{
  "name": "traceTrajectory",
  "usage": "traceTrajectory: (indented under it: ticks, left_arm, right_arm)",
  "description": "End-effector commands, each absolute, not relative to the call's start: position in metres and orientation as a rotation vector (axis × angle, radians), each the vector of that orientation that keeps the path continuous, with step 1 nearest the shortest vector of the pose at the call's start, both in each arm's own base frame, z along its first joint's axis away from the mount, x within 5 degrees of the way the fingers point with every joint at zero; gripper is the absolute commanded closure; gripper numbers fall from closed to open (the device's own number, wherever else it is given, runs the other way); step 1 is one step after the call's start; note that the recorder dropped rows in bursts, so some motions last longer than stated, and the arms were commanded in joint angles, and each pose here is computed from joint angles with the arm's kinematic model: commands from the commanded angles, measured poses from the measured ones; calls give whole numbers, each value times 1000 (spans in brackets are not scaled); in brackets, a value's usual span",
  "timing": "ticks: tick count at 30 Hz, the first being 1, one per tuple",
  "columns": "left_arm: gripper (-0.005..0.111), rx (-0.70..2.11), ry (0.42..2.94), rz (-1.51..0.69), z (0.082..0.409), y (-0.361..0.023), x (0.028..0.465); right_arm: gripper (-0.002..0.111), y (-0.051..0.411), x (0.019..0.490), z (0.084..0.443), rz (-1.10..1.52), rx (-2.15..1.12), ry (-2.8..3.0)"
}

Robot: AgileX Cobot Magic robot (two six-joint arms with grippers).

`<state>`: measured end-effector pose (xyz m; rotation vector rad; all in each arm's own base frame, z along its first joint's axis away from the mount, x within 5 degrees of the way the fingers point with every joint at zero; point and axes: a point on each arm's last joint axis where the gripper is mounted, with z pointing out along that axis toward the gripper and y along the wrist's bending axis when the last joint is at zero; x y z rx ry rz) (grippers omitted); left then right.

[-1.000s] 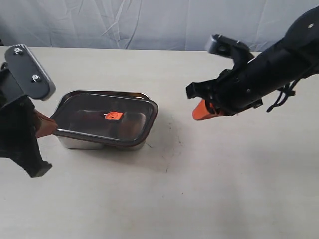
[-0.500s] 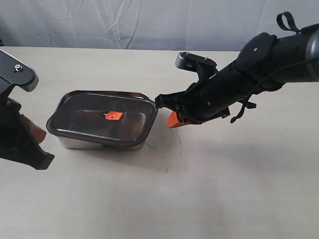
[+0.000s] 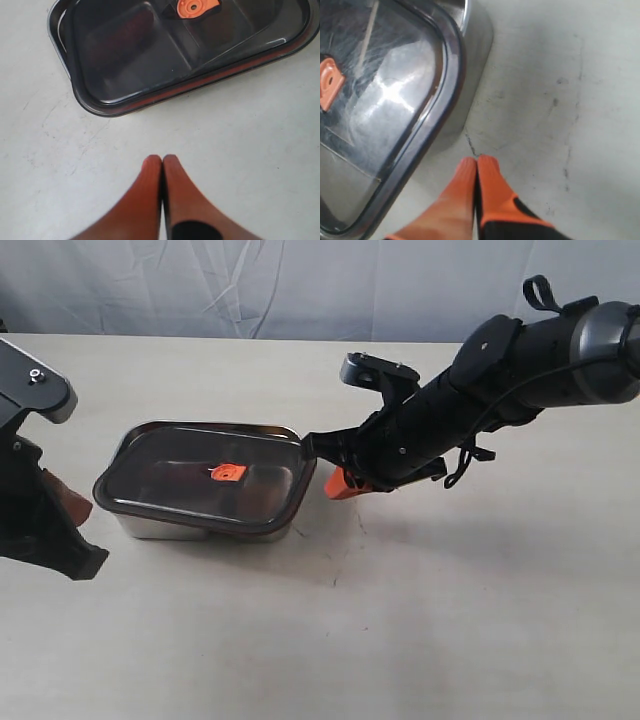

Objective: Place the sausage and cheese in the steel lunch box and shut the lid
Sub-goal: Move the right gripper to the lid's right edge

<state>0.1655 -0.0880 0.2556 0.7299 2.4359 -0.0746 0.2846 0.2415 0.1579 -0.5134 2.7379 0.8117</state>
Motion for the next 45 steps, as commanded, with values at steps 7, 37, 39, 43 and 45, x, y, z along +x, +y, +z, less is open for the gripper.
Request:
traceTrajectory:
  ticks: [7,37,39,43,45]
  left_arm:
    - [106,728,2419,-79,257,-88,165]
    - [106,732,2424,-76,257,-88,164]
    - [106,732,2426,-75,257,-88,164]
    - [106,734,2435,-71,256,-87,164]
    - [106,737,2450,-65,256,-87,163]
  right_arm:
    - [108,244,288,160,814,-473,2709]
    - [108,264,315,162,836,-439,2635]
    - [108,263,315,165,831,-436,2621]
    - [108,261,317,176,816,-440,2576]
    - [108,260,313,183,807,-503,2571]
